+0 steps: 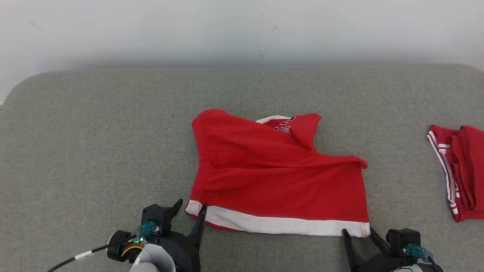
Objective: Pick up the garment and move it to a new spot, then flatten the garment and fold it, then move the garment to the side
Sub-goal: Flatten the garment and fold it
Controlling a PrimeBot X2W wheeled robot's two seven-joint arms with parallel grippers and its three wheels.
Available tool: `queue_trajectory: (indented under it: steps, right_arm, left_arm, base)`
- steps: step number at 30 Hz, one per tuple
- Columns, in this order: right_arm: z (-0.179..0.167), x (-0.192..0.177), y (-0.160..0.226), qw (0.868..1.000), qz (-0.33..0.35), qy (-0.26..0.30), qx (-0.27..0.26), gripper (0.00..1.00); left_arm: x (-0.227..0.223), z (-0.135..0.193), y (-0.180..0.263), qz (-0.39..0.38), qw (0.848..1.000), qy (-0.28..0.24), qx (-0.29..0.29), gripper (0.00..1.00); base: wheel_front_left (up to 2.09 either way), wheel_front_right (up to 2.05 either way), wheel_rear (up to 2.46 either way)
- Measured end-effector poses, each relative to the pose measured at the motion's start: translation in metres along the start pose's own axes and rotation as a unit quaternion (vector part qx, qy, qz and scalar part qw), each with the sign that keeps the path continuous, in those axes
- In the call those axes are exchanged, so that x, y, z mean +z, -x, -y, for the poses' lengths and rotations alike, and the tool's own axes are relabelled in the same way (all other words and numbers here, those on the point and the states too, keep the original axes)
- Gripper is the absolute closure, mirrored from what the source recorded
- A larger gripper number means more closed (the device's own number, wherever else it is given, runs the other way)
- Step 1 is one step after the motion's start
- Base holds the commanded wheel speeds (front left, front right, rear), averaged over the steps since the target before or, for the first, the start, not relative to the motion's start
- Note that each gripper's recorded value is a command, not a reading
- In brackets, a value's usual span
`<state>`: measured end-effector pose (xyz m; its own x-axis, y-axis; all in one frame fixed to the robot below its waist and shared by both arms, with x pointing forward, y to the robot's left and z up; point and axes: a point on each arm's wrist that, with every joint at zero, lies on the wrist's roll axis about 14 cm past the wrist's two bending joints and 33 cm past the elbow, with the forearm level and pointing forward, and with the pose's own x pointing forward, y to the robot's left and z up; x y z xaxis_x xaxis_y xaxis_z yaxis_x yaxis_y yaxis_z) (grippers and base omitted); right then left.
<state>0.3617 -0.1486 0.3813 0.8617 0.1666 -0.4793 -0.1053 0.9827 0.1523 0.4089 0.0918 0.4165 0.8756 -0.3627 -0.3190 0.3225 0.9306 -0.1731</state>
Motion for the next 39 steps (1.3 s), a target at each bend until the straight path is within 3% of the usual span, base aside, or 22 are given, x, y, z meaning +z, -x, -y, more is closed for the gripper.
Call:
queue_trajectory:
  steps: [1, 2, 4, 5, 9, 10, 11, 13, 14, 16, 17, 22, 27, 31, 35, 39]
  right_arm:
    - [-0.001, 0.000, 0.000, 1.000, 0.000, 0.000, 0.001, 0.00]
    - [-0.001, 0.000, 0.000, 1.000, 0.000, 0.001, 0.001, 0.00]
    - [-0.002, 0.001, -0.001, 1.000, 0.001, 0.001, 0.003, 0.00]
    - [-0.002, 0.001, 0.000, 1.000, 0.002, 0.002, 0.003, 0.00]
    - [-0.004, 0.002, 0.001, 1.000, 0.003, 0.002, 0.005, 0.00]
    - [-0.004, 0.002, 0.001, 1.000, 0.003, 0.001, 0.006, 0.10]
    - [-0.005, 0.002, 0.001, 1.000, 0.003, 0.001, 0.007, 0.51]
    - [-0.006, 0.002, 0.001, 1.000, 0.005, 0.002, 0.009, 0.57]
    - [-0.007, 0.003, 0.002, 1.000, 0.006, 0.002, 0.010, 0.74]
    - [-0.009, 0.005, 0.002, 1.000, 0.012, 0.003, 0.012, 0.97]
    - [-0.009, 0.007, 0.002, 1.000, 0.015, 0.004, 0.013, 1.00]
    - [-0.011, 0.022, 0.004, 0.999, 0.043, 0.007, 0.016, 1.00]
    - [-0.013, 0.063, 0.004, 0.994, 0.107, 0.018, 0.023, 1.00]
    - [-0.015, 0.108, 0.001, 0.987, 0.153, 0.045, 0.036, 1.00]
    - [-0.019, 0.143, -0.007, 0.981, 0.176, 0.055, 0.053, 1.00]
    - [-0.038, 0.211, -0.027, 0.967, 0.217, 0.096, 0.093, 1.00]
  left_arm:
    - [0.001, 0.000, 0.000, 0.002, 1.000, 0.001, 0.000, 0.24]
    - [0.002, 0.000, -0.001, 0.002, 1.000, 0.001, -0.001, 0.51]
    - [0.001, 0.001, 0.000, 0.001, 1.000, 0.003, -0.002, 0.70]
    - [0.000, 0.001, 0.000, 0.000, 1.000, 0.004, -0.002, 1.00]
    - [0.000, 0.001, 0.001, 0.001, 1.000, 0.004, -0.003, 1.00]
    - [-0.001, 0.002, 0.001, 0.000, 1.000, 0.004, -0.004, 1.00]
    - [-0.002, 0.003, 0.001, -0.001, 1.000, 0.004, -0.006, 1.00]
    - [-0.003, 0.004, 0.001, -0.003, 1.000, 0.004, -0.007, 1.00]
    - [-0.003, 0.004, 0.002, -0.003, 1.000, 0.004, -0.008, 1.00]
    - [-0.003, 0.005, 0.002, -0.002, 1.000, 0.003, -0.009, 1.00]
    - [-0.002, 0.005, 0.002, -0.001, 1.000, 0.002, -0.009, 1.00]
    - [0.002, 0.006, 0.003, 0.008, 1.000, 0.003, -0.011, 1.00]
    - [0.025, 0.015, -0.002, 0.049, 0.998, 0.026, -0.023, 1.00]
    - [0.063, 0.023, -0.013, 0.094, 0.993, 0.054, -0.043, 1.00]
    - [0.090, 0.025, -0.024, 0.110, 0.991, 0.046, -0.063, 1.00]
    - [0.152, 0.016, -0.049, 0.153, 0.983, 0.057, -0.085, 1.00]
  base:
    - [0.00, 0.00, 0.00]
    - [0.00, 0.00, 0.00]
    - [0.00, 0.00, 0.00]
    - [0.00, 0.00, 0.00]
    - [0.00, 0.00, 0.00]
    - [0.00, 0.00, 0.00]
    - [0.00, 0.00, 0.00]
    - [0.00, 0.00, 0.00]
    - [0.00, 0.00, 0.00]
    - [0.00, 0.00, 0.00]
    - [0.00, 0.00, 0.00]
    - [0.00, 0.00, 0.00]
    - [0.00, 0.00, 0.00]
    - [0.00, 0.00, 0.00]
    - [0.00, 0.00, 0.00]
    - [0.00, 0.00, 0.00]
